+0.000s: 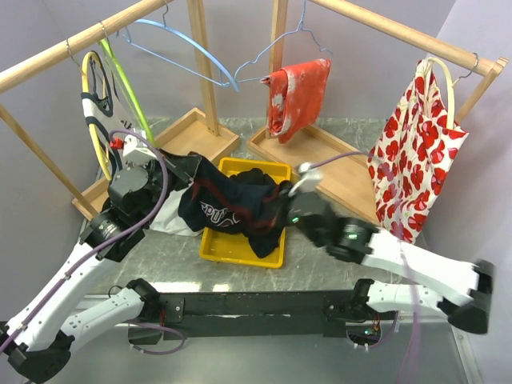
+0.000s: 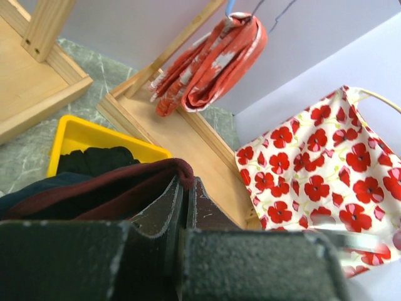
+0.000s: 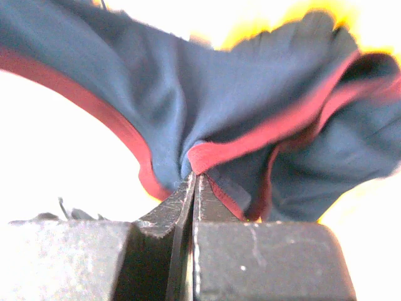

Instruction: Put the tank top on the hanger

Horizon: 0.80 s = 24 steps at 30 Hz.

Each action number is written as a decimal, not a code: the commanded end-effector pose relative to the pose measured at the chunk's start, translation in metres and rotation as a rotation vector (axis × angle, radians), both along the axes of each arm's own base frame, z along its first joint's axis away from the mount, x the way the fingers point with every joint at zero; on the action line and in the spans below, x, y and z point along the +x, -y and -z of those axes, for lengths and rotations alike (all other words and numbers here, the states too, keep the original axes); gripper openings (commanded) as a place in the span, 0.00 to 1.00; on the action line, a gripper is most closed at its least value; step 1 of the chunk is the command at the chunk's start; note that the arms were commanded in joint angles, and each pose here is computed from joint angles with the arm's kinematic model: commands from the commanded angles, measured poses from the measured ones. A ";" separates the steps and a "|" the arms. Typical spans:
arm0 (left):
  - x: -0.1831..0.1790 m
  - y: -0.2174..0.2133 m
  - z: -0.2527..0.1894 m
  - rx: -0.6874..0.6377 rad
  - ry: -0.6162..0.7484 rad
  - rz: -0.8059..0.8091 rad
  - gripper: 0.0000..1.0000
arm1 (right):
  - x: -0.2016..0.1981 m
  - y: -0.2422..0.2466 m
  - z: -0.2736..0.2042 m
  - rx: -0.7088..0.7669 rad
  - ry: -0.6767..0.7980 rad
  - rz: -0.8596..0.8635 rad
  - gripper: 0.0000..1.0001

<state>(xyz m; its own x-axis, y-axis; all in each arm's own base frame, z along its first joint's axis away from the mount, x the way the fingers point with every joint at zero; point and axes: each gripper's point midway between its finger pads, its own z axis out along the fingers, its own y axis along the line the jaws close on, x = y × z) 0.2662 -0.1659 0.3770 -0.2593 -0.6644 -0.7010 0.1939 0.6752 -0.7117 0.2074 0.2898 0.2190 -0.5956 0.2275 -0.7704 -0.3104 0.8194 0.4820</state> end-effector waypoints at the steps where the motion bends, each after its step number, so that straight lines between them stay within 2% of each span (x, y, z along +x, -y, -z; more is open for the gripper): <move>1: 0.012 -0.001 -0.015 0.003 0.024 -0.044 0.01 | 0.023 0.075 -0.081 -0.031 0.186 0.235 0.00; 5: 0.033 0.009 0.013 0.037 -0.028 -0.073 0.01 | 0.058 0.104 -0.074 -0.050 0.174 0.305 0.00; 9: 0.062 0.028 0.052 0.098 -0.101 -0.081 0.01 | 0.095 0.118 -0.043 -0.062 0.120 0.350 0.00; 13: 0.084 0.033 0.082 0.164 -0.161 -0.114 0.02 | 0.121 0.109 -0.016 -0.093 0.063 0.337 0.00; 15: 0.088 0.035 0.092 0.176 -0.184 -0.101 0.10 | 0.124 0.104 -0.008 -0.089 0.042 0.320 0.00; 16: 0.089 0.036 0.094 0.181 -0.185 -0.093 0.17 | 0.128 0.103 -0.003 -0.091 0.030 0.321 0.00; 17: 0.087 0.040 0.095 0.179 -0.185 -0.065 0.30 | 0.128 0.100 -0.001 -0.085 0.024 0.308 0.00; 19: 0.082 0.041 0.091 0.176 -0.170 -0.043 0.39 | 0.128 0.098 0.005 -0.080 0.015 0.305 0.00; 20: 0.077 0.043 0.092 0.179 -0.168 -0.017 0.50 | 0.128 0.097 0.004 -0.076 0.015 0.304 0.00; 24: 0.053 0.053 0.076 0.173 -0.128 0.114 0.66 | 0.126 0.095 0.002 -0.063 0.014 0.292 0.00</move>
